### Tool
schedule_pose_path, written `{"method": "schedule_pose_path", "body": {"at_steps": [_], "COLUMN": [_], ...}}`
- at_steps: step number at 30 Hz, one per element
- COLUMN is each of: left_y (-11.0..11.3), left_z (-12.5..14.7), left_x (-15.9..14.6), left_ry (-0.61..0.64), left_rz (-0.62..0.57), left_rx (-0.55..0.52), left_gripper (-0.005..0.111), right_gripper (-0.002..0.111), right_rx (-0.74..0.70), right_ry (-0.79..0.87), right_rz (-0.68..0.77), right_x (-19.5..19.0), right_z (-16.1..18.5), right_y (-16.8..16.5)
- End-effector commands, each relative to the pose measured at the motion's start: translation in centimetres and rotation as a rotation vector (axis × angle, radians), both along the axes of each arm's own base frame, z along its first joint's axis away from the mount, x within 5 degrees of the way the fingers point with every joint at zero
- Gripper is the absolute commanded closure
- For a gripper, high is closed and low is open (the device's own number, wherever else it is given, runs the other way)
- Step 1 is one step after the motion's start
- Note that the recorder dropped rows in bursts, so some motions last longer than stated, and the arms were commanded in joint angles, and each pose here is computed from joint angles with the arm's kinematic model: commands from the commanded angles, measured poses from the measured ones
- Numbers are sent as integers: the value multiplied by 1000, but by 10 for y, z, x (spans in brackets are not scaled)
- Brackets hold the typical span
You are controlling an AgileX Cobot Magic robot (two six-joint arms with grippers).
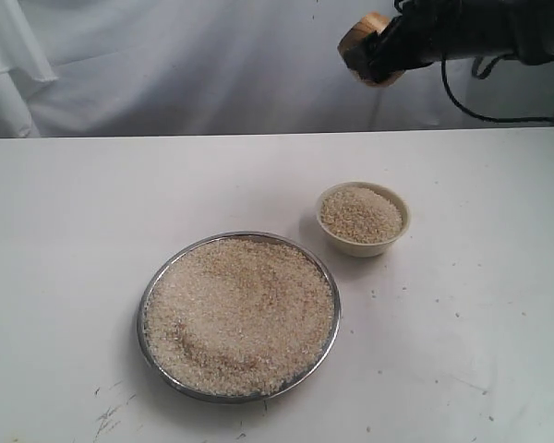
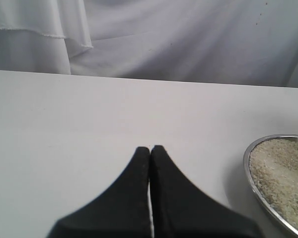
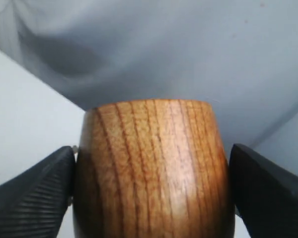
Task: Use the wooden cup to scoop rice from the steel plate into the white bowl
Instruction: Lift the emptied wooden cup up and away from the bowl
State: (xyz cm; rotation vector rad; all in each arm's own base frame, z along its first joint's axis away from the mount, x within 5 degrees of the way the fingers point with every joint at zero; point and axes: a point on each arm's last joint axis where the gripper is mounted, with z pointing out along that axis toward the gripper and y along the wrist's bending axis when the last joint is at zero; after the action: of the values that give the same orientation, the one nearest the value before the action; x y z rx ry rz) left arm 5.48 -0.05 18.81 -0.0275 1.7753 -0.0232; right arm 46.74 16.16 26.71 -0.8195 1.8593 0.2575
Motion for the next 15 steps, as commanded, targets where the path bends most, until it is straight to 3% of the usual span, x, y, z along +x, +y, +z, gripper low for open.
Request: {"method": "schedule_pose_path", "body": {"at_steps": [1, 5, 10, 15], "left_y": [0, 0, 0, 0], "left_z": [-1, -1, -1, -1], "left_x": [0, 0, 0, 0], "left_ry": [-7, -7, -7, -7], "left_rz": [-1, -1, -1, -1], "left_rx": [-4, -4, -4, -4], "left_gripper": [107, 107, 107, 107], "right_gripper": [108, 108, 108, 108], "right_rx": [165, 370, 361, 302], "right_ry": [-75, -185, -224, -242], "right_rz": [-303, -371, -316, -240], "right_x": [17, 18, -1, -50], "right_z": [23, 35, 11, -20], "right_y": [-6, 2, 13, 1]}}
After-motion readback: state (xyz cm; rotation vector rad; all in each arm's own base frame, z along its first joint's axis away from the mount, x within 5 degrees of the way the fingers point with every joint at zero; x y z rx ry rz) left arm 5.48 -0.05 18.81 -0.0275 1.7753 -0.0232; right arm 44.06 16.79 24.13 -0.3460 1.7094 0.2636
